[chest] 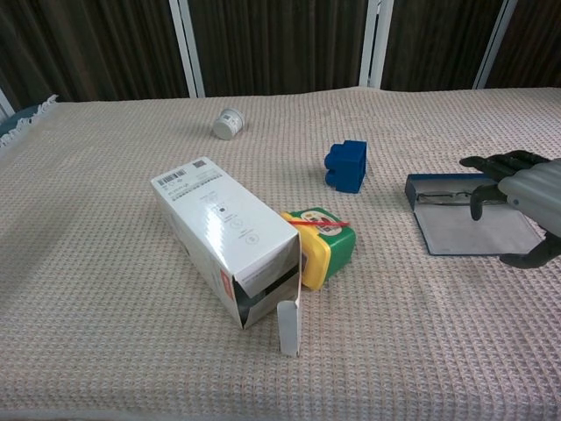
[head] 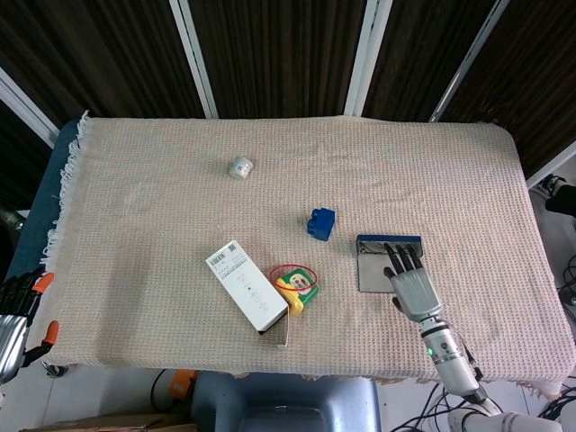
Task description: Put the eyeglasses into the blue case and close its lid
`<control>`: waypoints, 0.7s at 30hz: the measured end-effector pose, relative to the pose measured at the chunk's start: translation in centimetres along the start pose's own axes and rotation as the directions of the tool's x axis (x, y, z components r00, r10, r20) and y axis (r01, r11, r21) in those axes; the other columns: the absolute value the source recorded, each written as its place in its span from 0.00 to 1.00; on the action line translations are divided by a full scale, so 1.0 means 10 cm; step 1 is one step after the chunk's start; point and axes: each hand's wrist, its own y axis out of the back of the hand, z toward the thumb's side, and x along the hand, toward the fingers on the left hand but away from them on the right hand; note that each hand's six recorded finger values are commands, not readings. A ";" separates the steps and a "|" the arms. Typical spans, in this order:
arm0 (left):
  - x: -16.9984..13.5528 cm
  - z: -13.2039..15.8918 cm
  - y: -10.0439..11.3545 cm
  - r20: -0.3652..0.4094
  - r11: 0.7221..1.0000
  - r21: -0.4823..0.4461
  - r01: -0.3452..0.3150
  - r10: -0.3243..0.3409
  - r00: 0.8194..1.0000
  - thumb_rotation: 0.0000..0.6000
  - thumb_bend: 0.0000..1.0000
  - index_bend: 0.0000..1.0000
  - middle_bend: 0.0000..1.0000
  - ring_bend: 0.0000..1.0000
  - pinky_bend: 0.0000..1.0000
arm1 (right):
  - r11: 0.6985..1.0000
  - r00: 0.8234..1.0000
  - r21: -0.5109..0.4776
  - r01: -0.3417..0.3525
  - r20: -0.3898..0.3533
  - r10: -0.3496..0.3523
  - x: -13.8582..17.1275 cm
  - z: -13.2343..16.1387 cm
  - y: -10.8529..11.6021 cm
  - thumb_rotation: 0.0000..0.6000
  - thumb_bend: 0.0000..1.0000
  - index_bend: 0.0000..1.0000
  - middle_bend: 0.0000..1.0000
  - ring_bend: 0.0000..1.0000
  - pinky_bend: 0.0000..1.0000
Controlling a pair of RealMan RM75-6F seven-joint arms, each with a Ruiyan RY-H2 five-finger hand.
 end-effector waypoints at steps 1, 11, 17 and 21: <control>0.00 0.00 0.00 0.001 1.000 0.000 0.001 -0.001 1.000 1.00 0.45 0.00 0.00 0.00 0.05 | 1.000 1.000 0.000 -0.004 0.002 0.004 -0.02 0.00 -0.02 1.00 0.33 0.53 0.06 0.00 0.00; 0.00 0.00 0.00 0.002 1.000 0.001 -0.001 0.001 1.000 1.00 0.45 0.00 0.00 0.00 0.05 | 1.000 0.999 0.005 -0.021 0.024 0.021 -0.11 -0.02 -0.12 1.00 0.33 0.55 0.06 0.00 0.00; 0.00 -0.01 0.00 -0.001 1.000 0.001 -0.001 0.001 1.000 1.00 0.45 0.00 0.00 0.00 0.05 | 0.999 0.999 0.014 -0.036 0.035 0.035 -0.15 -0.03 -0.16 1.00 0.34 0.56 0.06 0.00 0.00; 0.00 -0.01 0.00 -0.001 1.000 0.001 0.000 0.000 1.000 1.00 0.45 0.00 0.00 0.00 0.05 | 0.999 0.999 0.013 -0.036 0.040 0.036 -0.17 -0.04 -0.16 1.00 0.34 0.56 0.06 0.00 0.00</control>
